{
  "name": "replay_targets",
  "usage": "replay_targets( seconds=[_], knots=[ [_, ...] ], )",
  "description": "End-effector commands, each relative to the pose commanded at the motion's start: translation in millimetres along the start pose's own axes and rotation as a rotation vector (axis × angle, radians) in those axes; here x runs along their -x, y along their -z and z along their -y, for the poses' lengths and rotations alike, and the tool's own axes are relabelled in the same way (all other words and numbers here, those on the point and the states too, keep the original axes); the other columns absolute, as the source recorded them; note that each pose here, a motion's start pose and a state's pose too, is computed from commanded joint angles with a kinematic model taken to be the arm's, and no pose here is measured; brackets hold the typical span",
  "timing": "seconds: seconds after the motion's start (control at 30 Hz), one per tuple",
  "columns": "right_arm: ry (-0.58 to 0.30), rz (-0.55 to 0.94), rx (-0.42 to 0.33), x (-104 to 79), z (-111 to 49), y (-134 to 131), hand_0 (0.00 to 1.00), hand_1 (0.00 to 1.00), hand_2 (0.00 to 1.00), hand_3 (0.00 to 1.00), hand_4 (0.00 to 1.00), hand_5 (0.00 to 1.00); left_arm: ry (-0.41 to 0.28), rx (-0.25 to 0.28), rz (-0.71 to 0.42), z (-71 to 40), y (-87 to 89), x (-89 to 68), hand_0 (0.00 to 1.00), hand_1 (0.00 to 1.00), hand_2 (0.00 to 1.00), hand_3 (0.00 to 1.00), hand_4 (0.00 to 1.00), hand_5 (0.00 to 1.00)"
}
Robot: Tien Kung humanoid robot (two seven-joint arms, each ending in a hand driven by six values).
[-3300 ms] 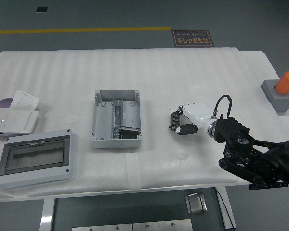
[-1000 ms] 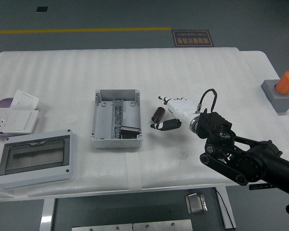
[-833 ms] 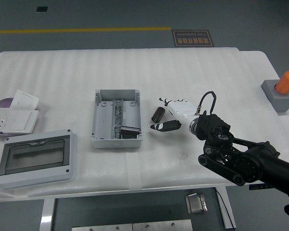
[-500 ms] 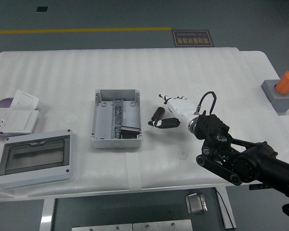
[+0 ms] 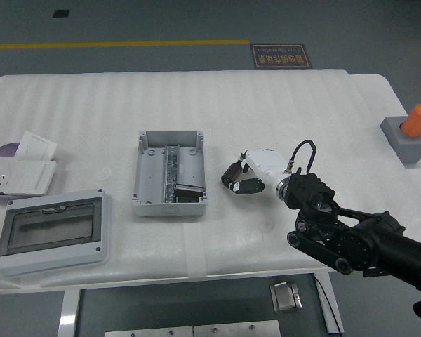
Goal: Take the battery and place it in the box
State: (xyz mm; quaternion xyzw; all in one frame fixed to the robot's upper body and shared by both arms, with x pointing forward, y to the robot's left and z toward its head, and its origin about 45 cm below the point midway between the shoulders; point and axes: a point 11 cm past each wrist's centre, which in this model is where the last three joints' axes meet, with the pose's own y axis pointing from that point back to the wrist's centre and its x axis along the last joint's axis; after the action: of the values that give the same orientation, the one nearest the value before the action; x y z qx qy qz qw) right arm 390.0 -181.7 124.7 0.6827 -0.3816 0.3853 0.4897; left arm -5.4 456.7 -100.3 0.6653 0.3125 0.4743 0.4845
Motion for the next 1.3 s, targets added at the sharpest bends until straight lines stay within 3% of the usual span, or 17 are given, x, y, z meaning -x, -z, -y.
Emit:
replay_targets(
  seconds=[0.17, 0.33, 0.57, 0.8, 0.83, 1.0, 1.03, 1.3],
  knots=[
    [-0.018, -0.007, -0.013, -4.3, -1.0, 2.1, 0.810, 0.620, 0.416, 0.536, 0.622, 0.431, 0.001, 0.003, -0.001, 0.0, -1.0, 0.4, 0.627, 0.651, 0.512, 0.597, 0.514, 0.461],
    [-0.059, -0.023, -0.042, -20.9, -4.7, 12.4, 0.803, 0.611, 0.410, 0.524, 0.625, 0.454, 0.000, 0.002, -0.001, 0.0, -0.9, 0.1, 0.628, 0.651, 0.513, 0.597, 0.514, 0.462],
    [-0.137, 0.022, -0.132, -50.8, -17.1, 46.7, 0.798, 0.605, 0.405, 0.521, 0.627, 0.458, -0.002, -0.005, 0.000, 0.1, 1.7, -0.3, 0.628, 0.651, 0.512, 0.597, 0.515, 0.465],
    [-0.147, 0.110, -0.261, -51.3, -32.7, 88.6, 0.796, 0.610, 0.405, 0.529, 0.634, 0.479, -0.003, -0.014, 0.002, 0.1, 5.2, -0.8, 0.627, 0.651, 0.513, 0.597, 0.514, 0.466],
    [-0.141, 0.111, -0.269, -47.6, -33.4, 92.8, 0.814, 0.667, 0.663, 0.706, 0.645, 0.500, -0.004, -0.015, 0.002, 0.1, 5.7, -1.0, 0.628, 0.651, 0.512, 0.597, 0.515, 0.467],
    [-0.100, 0.103, -0.283, -27.9, -33.8, 104.2, 0.814, 0.667, 0.663, 0.706, 0.645, 0.500, -0.006, -0.016, 0.003, 0.0, 5.8, -1.9, 0.628, 0.651, 0.512, 0.597, 0.515, 0.467],
    [-0.091, 0.098, -0.281, -23.9, -33.3, 104.9, 0.998, 0.998, 0.998, 0.998, 0.816, 0.628, -0.006, -0.016, 0.003, 0.0, 5.6, -1.9, 0.627, 0.651, 0.512, 0.597, 0.515, 0.467],
    [-0.058, 0.097, -0.261, -13.6, -30.4, 100.3, 0.998, 0.998, 0.998, 0.998, 0.859, 0.647, -0.007, -0.020, 0.002, 0.0, 7.9, -2.1, 0.626, 0.651, 0.511, 0.597, 0.514, 0.466]
  ],
)
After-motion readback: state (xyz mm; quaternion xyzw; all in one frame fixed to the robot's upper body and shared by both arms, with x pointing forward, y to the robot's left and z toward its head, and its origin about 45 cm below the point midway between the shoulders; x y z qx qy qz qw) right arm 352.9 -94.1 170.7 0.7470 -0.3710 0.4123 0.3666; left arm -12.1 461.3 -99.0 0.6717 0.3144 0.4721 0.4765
